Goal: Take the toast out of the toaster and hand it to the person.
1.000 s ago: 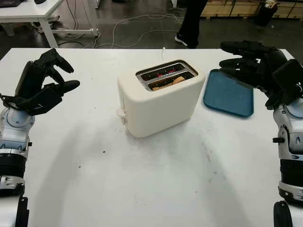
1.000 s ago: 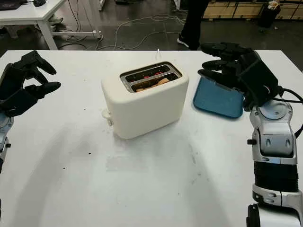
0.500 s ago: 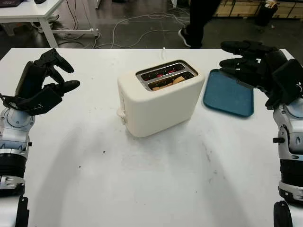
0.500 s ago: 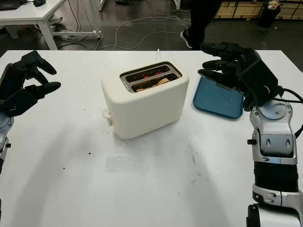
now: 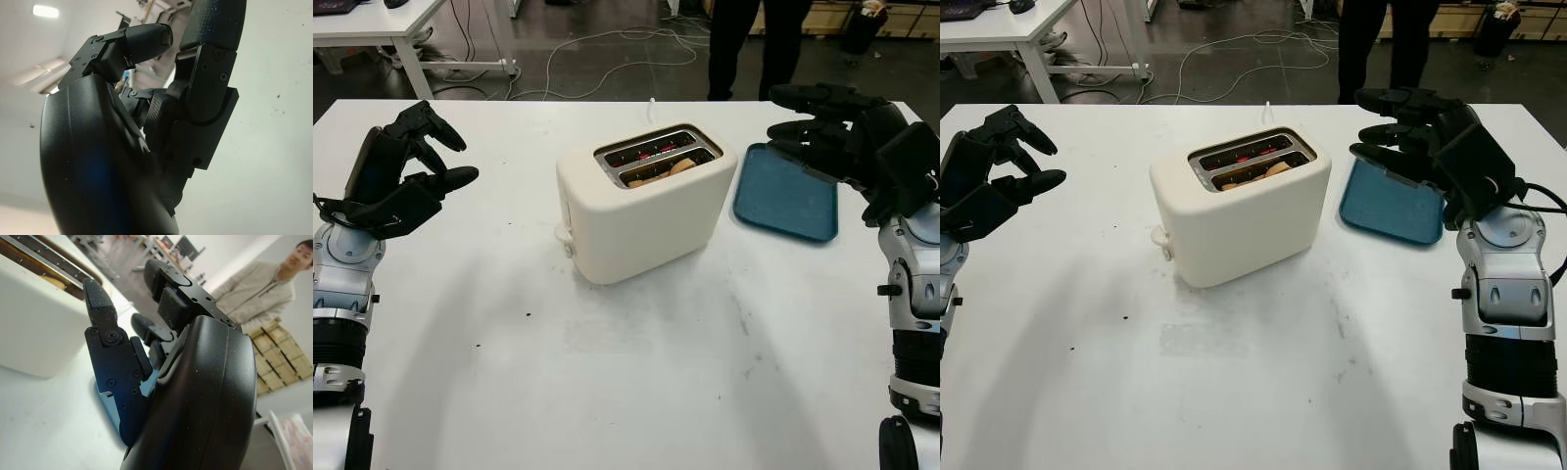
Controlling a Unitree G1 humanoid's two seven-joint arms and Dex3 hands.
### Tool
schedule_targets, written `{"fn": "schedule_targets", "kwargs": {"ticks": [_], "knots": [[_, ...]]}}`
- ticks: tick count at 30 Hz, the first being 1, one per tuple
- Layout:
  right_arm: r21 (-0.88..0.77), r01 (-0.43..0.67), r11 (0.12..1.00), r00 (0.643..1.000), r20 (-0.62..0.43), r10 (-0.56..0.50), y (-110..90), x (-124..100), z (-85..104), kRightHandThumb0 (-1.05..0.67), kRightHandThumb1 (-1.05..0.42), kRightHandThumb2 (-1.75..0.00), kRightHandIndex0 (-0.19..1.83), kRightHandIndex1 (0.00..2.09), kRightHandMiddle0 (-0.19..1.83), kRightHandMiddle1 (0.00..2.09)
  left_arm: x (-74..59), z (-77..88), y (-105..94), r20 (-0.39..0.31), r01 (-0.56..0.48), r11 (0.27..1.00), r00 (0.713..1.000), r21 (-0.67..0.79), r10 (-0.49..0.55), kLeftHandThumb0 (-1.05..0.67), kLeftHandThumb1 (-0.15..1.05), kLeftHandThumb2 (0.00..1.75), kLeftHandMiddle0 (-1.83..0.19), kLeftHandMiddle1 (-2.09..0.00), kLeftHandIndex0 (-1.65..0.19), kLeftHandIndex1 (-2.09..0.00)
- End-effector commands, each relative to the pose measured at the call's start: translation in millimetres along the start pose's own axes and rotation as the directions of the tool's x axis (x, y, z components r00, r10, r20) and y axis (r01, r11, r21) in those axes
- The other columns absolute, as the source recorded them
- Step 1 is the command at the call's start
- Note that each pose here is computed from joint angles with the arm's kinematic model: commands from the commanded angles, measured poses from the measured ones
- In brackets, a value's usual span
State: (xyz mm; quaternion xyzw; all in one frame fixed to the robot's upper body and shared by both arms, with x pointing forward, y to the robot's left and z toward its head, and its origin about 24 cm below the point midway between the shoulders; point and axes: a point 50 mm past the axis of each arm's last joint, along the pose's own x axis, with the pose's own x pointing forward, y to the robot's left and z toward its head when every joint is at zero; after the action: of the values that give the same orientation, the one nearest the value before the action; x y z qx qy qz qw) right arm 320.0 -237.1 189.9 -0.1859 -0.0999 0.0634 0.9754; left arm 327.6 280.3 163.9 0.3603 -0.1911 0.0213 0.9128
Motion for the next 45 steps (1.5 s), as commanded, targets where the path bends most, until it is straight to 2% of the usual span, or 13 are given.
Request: {"fn": "schedule_targets", "kwargs": {"ticks": [1,45], "knots": [[0.006,-0.003,1.0,0.999,0.036,0.003,-0.8,2.9,6.3,-0.33,-0.8,0.0,0.51,0.7,0.75,0.01,3.5,4.2,1.1,0.024,-0.005,1.0,1.0,0.001,0.005,-1.05,0.92,0.2,-0.57,-1.62,-0.41,-1.58],[0.022,0.002,1.0,1.0,0.031,-0.003,0.4,1.3,5.3,-0.35,-0.79,0.0,0.49,0.72,0.75,0.0,0.0,1.9,2.2,0.002,-0.014,1.0,1.0,-0.01,0.014,-1.05,0.92,0.2,-0.57,-1.64,-0.4,-1.59]]}}
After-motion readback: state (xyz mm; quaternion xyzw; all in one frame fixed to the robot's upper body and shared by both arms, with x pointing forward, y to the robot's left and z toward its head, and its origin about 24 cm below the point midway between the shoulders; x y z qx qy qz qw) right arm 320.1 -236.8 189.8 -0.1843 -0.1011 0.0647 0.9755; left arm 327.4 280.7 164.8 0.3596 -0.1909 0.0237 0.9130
